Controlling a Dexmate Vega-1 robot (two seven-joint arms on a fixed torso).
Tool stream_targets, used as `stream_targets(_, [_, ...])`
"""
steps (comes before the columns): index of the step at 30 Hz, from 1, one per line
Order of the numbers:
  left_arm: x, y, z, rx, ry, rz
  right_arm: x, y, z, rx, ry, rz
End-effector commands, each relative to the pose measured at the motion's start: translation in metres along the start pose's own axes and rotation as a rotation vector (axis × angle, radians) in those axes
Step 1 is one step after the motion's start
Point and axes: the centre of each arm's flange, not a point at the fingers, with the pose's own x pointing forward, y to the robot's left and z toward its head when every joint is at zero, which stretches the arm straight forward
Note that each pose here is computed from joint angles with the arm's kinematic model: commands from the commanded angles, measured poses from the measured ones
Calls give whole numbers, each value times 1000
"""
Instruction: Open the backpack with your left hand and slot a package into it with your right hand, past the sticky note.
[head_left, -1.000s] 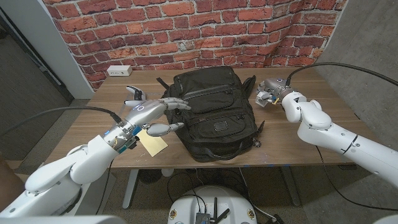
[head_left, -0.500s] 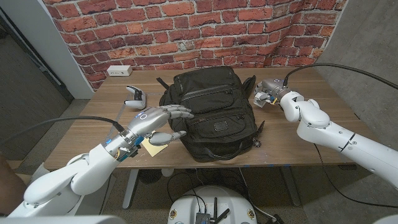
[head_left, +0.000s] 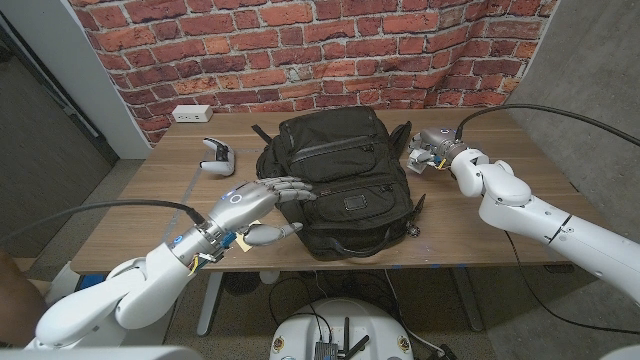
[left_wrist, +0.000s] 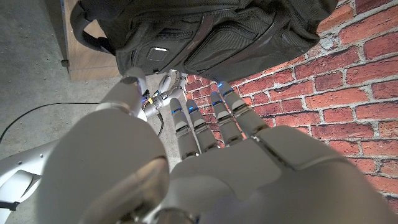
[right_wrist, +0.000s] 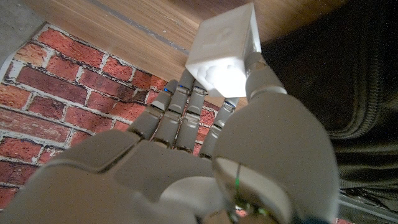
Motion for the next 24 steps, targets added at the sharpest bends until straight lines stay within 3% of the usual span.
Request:
stream_targets(1, [-3, -8, 16, 87, 5, -22, 3, 1, -3, 1, -7, -9])
stream_targets(24, [6, -21, 36, 237, -14, -40, 4, 2, -6, 6, -6, -19])
